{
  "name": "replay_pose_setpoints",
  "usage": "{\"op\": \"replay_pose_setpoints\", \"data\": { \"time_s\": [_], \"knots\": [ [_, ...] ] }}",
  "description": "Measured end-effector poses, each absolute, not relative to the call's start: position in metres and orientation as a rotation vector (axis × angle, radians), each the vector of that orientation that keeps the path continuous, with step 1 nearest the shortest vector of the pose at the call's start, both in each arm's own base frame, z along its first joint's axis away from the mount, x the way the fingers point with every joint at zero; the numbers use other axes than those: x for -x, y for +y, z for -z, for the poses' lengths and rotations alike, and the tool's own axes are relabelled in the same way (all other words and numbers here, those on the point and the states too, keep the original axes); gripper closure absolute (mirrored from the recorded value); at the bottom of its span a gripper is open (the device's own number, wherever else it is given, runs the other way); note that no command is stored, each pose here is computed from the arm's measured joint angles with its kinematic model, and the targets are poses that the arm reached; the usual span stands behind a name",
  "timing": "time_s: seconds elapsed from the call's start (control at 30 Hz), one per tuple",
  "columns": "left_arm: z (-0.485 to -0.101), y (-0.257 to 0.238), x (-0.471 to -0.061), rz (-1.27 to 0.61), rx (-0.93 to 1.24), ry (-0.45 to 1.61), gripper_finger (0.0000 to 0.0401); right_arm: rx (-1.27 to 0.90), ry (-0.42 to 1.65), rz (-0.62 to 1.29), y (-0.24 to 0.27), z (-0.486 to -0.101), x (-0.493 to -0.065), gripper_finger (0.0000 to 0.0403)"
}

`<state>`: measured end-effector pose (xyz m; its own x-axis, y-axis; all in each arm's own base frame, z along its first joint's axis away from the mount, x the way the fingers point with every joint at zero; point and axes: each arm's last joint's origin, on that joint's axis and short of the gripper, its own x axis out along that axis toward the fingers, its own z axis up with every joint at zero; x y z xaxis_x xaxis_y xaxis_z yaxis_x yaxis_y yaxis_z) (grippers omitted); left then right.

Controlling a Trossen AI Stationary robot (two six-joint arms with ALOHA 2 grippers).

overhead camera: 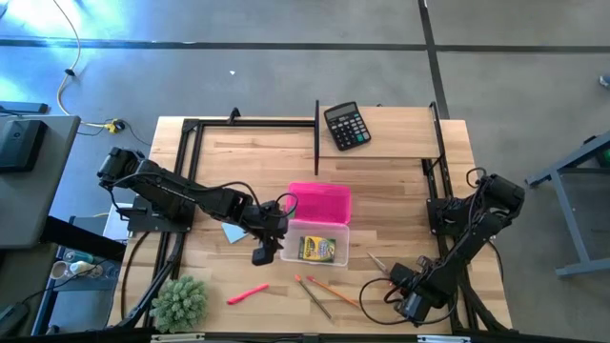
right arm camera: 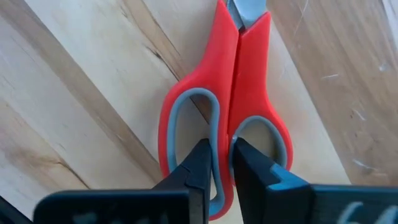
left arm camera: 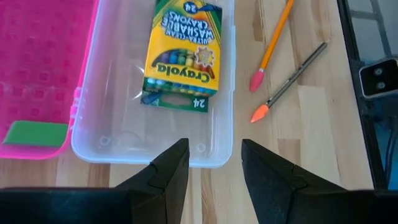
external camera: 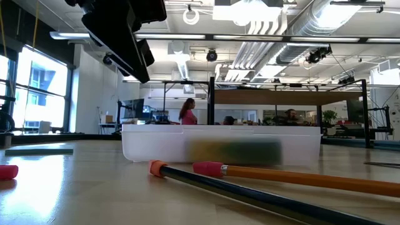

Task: Pack school essentials
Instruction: Put the orange scissors into the pink supply box

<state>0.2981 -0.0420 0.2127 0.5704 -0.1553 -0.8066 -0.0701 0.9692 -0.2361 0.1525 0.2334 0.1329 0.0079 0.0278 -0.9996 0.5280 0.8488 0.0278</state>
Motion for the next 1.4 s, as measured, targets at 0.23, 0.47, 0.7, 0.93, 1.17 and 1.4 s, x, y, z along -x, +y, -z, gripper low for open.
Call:
{"op": "replay_pose_setpoints", "data": {
  "time_s": [0.23, 0.47, 0.7, 0.93, 1.17, 1.4],
  "knots": [
    [-0.209, -0.041, -0.293, 0.041, 0.247, 1.025, 0.0265, -0.469, 1.476, 0.39, 0.232, -0.14, -0.152, 0.0367],
    [-0.209, -0.041, -0.292, 0.037, 0.245, 1.043, 0.0266, -0.471, 1.343, 0.37, 0.23, -0.15, -0.156, 0.0367],
    [-0.208, -0.041, -0.292, 0.03, 0.239, 1.043, 0.0266, -0.482, 1.281, 0.363, 0.231, -0.152, -0.158, 0.0367],
    [-0.208, -0.041, -0.291, 0.042, 0.23, 1.054, 0.0266, -0.461, 1.186, 0.361, 0.237, -0.17, -0.167, 0.0367],
    [-0.208, -0.041, -0.29, 0.044, 0.222, 1.063, 0.0266, -0.391, 1.134, 0.42, 0.239, -0.198, -0.171, 0.0367],
    [-0.204, -0.04, -0.284, 0.033, 0.217, 1.129, 0.0266, -0.302, 1.095, 0.401, 0.226, -0.215, -0.199, 0.0367]
  ]
}}
